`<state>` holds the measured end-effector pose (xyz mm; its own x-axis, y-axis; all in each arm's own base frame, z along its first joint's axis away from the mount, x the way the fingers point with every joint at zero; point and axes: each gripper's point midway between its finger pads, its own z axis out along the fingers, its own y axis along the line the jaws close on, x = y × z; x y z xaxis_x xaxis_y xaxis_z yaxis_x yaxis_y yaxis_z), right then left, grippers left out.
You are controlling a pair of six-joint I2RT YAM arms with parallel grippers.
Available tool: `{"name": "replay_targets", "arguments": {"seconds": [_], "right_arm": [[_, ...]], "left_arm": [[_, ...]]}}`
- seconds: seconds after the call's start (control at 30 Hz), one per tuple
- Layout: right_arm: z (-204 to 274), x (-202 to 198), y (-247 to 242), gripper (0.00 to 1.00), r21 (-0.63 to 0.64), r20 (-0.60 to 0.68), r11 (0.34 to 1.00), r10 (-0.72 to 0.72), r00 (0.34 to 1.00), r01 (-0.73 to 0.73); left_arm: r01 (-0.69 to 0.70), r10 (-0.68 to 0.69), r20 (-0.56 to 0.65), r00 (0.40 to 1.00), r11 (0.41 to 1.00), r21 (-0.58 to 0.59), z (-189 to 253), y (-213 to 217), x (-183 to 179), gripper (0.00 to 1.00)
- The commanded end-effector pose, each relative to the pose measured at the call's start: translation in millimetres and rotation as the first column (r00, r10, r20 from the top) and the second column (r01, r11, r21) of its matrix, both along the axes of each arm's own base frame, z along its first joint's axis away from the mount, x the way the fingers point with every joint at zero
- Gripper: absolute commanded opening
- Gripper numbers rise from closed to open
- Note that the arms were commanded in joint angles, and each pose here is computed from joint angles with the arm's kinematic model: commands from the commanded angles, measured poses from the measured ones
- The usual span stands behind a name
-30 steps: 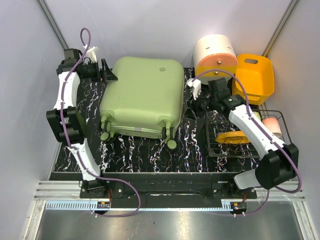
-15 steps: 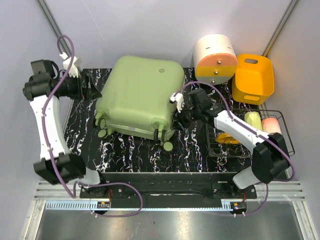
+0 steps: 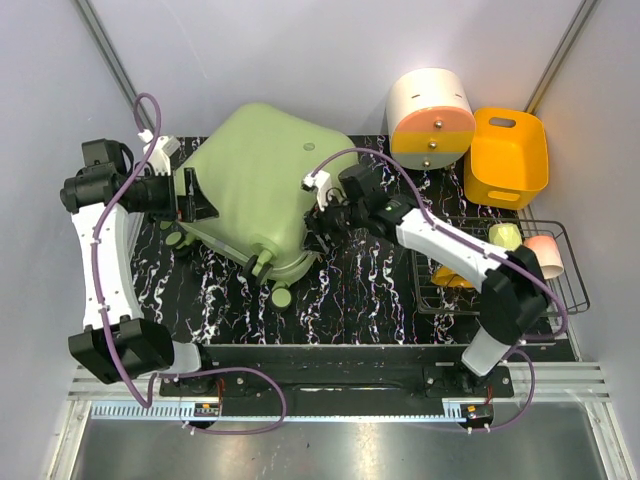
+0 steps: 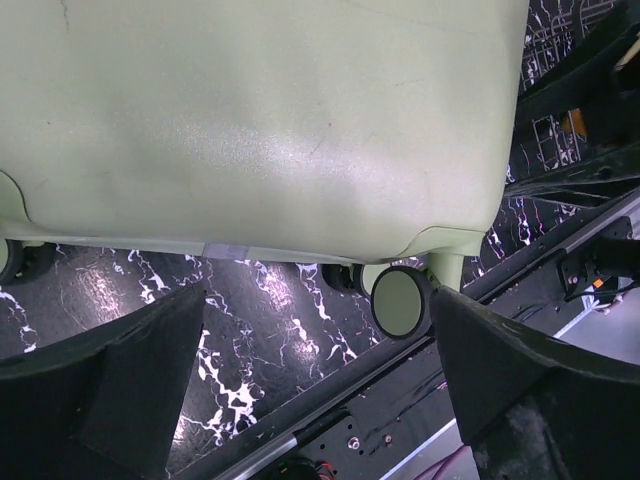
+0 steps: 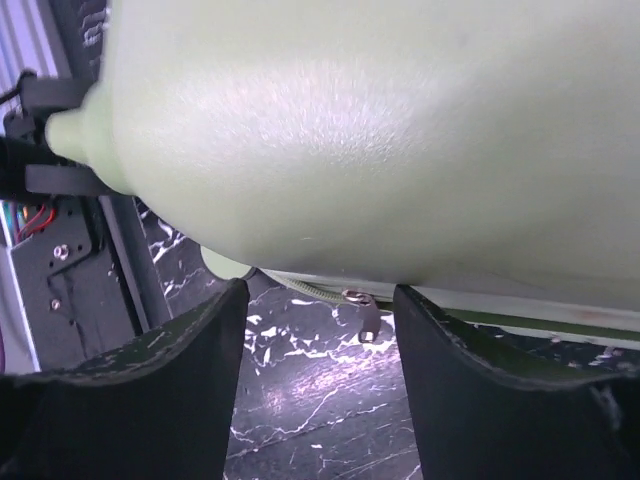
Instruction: Open, take out, and arrange the luggage
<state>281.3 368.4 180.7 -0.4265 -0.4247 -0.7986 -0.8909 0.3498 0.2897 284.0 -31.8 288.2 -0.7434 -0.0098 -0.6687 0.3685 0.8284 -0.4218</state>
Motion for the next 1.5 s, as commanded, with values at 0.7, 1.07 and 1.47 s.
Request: {"name": "replay_targets", "arguments": {"seconds": [0.7,1.07,1.47], "right_arm": [[-24,-21,-26,0.77,0.086,0.106,0.996,-0.026,0.994,0.017],[-45,-5,-6,0.78,0.114,-0.027,0.991,-0.064,0.998,0.067],[-53,-2,-4,0.58,0.160,-0.070,0.985,-0.060,0.996,0.071]], "left_arm": [[0.012,-0.019,0.247,0.969,0.999,0.030,61,-18,8,0.99],[-0.004,-0.007,0.258,0.966,0.999,0.043,58,-14,15,0.99],[-0.005,0.000,0.244,0.970,1.000,0.021,51,-15,18,0.99]]}}
